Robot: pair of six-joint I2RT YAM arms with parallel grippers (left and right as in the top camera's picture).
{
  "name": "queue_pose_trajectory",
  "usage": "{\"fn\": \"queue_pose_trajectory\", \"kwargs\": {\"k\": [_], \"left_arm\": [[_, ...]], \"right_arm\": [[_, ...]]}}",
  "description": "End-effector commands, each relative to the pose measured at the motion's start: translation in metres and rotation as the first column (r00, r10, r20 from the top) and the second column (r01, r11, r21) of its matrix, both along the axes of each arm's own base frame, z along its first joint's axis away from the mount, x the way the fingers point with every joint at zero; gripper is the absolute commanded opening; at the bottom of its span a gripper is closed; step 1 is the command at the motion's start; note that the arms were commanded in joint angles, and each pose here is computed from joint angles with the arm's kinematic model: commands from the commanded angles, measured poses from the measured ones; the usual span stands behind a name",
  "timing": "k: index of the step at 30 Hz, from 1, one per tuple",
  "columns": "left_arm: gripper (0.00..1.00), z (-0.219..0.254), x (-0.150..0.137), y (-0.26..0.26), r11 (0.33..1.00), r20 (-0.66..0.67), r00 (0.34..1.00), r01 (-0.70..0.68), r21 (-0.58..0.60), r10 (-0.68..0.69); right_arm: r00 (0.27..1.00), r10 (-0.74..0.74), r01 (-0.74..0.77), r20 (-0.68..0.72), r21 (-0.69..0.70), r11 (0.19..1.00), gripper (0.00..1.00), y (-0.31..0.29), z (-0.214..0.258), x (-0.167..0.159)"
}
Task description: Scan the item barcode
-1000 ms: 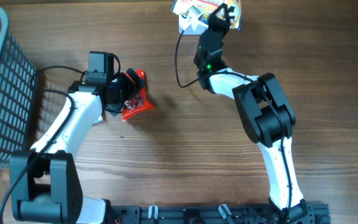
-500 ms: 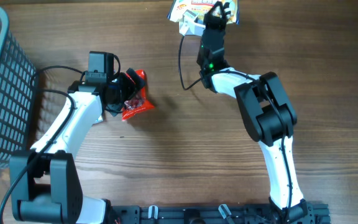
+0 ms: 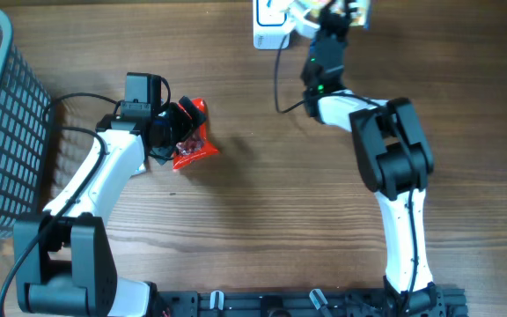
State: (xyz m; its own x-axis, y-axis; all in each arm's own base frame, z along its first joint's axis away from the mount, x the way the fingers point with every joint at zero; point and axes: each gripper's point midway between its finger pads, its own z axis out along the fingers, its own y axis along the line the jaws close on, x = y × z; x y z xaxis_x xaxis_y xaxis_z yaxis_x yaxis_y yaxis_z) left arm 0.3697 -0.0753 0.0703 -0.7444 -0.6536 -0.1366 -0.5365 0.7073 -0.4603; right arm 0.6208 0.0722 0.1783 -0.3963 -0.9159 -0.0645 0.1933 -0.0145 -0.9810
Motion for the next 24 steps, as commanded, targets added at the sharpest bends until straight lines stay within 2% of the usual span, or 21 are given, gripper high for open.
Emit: {"fn": "queue_pose_trajectory", "kwargs": {"k": [1, 4, 6, 11, 14, 19, 20, 22, 24], "left_arm": [[1.00, 0.003, 0.000, 0.003, 1.000, 0.012, 1.000, 0.001, 0.012, -0.001], [1.00, 0.003, 0.000, 0.003, 1.000, 0.011, 1.000, 0.001, 0.011, -0.001], [1.00, 0.003, 0.000, 0.003, 1.000, 0.011, 1.000, 0.001, 0.011, -0.001], [1.00, 0.003, 0.000, 0.003, 1.000, 0.012, 1.000, 0.001, 0.012, -0.001], [1.00, 0.003, 0.000, 0.003, 1.000, 0.011, 1.000, 0.001, 0.011, -0.001], [1.00, 0.003, 0.000, 0.003, 1.000, 0.011, 1.000, 0.001, 0.011, -0.001], [1.00, 0.003, 0.000, 0.003, 1.000, 0.012, 1.000, 0.001, 0.012, -0.001], [1.00, 0.003, 0.000, 0.003, 1.000, 0.012, 1.000, 0.001, 0.012, -0.001], [1.00, 0.003, 0.000, 0.003, 1.000, 0.012, 1.000, 0.001, 0.011, -0.001]], "right_arm": [[0.941, -0.334, 0.320, 0.050, 0.187, 0.929, 0.05, -0.112, -0.007, -0.019], [0.797, -0.601, 0.552, 0.056, 0.338, 0.762, 0.04, -0.198, -0.021, -0.055], [0.703, -0.710, 0.647, 0.037, 0.381, 0.660, 0.04, -0.237, -0.032, -0.076], [0.492, -0.867, 0.838, -0.082, 0.314, 0.446, 0.04, -0.313, -0.066, -0.124], [0.368, -0.926, 0.894, -0.091, 0.307, 0.325, 0.04, -0.349, -0.073, -0.156], [0.303, -0.948, 0.918, -0.095, 0.295, 0.264, 0.04, -0.376, -0.073, -0.174], [0.300, -0.949, 0.919, -0.095, 0.297, 0.261, 0.08, -0.379, -0.073, -0.176], [0.313, -0.944, 0.916, -0.101, 0.296, 0.272, 0.25, -0.381, -0.075, -0.174], [0.334, -0.934, 0.917, -0.126, 0.272, 0.292, 0.49, -0.382, -0.079, -0.171]]}}
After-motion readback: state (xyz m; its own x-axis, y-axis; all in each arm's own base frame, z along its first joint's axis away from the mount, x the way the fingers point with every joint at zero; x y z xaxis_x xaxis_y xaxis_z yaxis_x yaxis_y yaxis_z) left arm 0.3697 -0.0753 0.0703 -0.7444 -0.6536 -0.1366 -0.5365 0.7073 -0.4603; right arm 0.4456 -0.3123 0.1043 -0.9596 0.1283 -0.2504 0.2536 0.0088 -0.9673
